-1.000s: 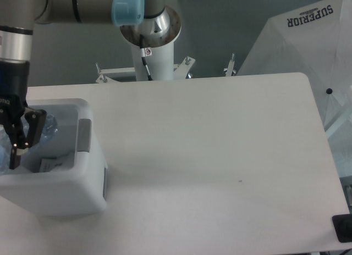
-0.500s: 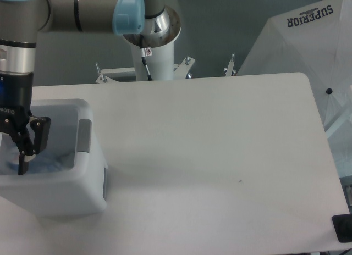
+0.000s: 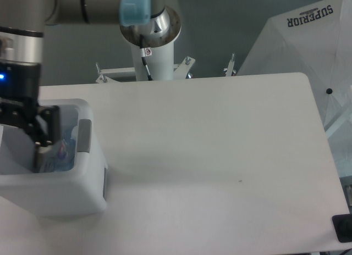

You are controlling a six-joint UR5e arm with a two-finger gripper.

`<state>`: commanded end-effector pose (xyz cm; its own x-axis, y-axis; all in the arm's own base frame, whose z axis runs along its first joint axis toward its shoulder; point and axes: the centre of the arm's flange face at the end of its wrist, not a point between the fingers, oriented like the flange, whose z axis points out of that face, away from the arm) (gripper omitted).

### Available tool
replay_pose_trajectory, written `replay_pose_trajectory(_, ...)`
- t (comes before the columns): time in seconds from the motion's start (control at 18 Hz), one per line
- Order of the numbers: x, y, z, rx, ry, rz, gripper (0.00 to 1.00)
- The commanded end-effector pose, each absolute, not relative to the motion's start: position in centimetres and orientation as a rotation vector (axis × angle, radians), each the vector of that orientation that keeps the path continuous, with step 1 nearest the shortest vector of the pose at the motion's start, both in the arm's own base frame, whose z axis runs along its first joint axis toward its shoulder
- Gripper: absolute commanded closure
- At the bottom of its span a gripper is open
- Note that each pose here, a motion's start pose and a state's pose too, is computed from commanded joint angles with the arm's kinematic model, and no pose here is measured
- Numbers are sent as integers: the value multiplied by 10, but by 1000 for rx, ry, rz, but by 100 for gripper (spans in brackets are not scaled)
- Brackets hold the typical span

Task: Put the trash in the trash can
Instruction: 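Lower the bottle into the bin and open the gripper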

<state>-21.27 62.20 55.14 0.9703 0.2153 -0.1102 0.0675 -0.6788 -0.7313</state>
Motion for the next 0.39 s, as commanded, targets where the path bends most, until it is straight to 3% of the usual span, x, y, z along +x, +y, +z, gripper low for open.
replay_pose_trajectory(0.39, -321, 588, 537, -2352, -225, 366, 0)
